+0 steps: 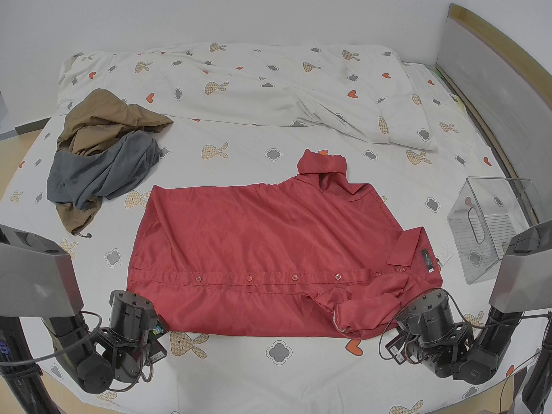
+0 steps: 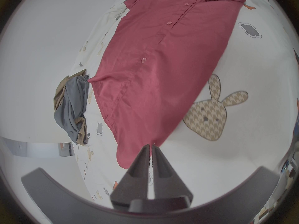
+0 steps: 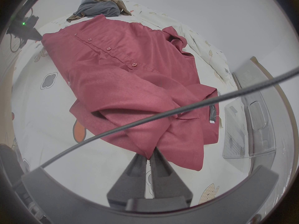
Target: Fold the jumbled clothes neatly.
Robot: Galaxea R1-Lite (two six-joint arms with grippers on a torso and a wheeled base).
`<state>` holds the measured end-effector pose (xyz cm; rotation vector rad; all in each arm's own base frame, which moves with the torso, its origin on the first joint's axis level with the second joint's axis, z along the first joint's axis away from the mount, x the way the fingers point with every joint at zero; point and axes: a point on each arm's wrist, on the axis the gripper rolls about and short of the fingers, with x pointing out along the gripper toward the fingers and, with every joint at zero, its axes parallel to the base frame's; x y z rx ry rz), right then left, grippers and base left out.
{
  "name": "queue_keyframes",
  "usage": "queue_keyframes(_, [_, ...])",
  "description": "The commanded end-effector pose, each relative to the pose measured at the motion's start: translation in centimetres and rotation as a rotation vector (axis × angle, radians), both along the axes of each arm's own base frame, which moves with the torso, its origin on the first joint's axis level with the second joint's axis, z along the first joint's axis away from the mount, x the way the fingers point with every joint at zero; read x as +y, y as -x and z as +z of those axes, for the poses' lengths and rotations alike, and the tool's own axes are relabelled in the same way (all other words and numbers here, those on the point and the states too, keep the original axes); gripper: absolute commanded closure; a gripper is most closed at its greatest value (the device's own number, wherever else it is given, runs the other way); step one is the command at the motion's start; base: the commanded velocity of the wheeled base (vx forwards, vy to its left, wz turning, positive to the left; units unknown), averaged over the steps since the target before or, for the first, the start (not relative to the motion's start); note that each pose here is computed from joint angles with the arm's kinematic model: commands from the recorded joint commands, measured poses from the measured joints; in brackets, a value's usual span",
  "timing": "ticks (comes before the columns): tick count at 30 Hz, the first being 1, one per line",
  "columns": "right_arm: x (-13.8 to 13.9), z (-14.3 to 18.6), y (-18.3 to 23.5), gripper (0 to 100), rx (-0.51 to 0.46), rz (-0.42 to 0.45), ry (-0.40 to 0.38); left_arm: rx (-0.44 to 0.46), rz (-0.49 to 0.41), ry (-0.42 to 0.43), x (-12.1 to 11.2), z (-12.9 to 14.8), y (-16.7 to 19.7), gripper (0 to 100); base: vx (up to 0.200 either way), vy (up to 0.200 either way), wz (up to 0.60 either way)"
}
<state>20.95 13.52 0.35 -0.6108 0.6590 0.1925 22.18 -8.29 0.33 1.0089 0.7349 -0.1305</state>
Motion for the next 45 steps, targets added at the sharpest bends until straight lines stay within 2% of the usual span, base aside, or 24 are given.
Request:
queue_keyframes(1, [0.2,0.0,-0.4,100,-0.007,-0.002,-0.006,-0.005,0.002,-0.013,-0.1,-0.5,0.1,100,0.000,0.000,0.00])
queue_keyframes(6, [0.4,-0.1,-0.6,100,-0.010,-0.002,-0.008,0.018,-0.003,-0.027,0.1,-0.7,0.9,100,0.000,0.000,0.00])
queue_keyframes(7, [0.4,-0.1,-0.6,100,-0.010,-0.002,-0.008,0.025,-0.006,-0.030,0.1,-0.8,1.1,0,0.000,0.000,0.00])
queue_keyframes(18, [0.4,-0.1,-0.7,100,-0.011,-0.003,-0.008,0.020,-0.016,-0.034,-0.1,-0.9,0.7,0,0.000,0.000,0.00])
queue_keyframes(25, [0.4,-0.1,-0.7,100,-0.011,-0.003,-0.008,-0.006,0.015,-0.040,0.1,-1.3,-1.5,0,0.000,0.000,0.00])
queue_keyframes(31, [0.4,-0.1,-0.7,100,-0.012,-0.003,-0.009,-0.052,0.026,-0.085,1.0,-0.7,-4.0,0,0.000,0.000,0.00])
queue_keyframes(45, [0.3,-0.5,-0.8,100,-0.001,-0.007,-0.003,-0.097,0.032,-0.083,1.0,-0.1,-5.4,0,0.000,0.000,0.00])
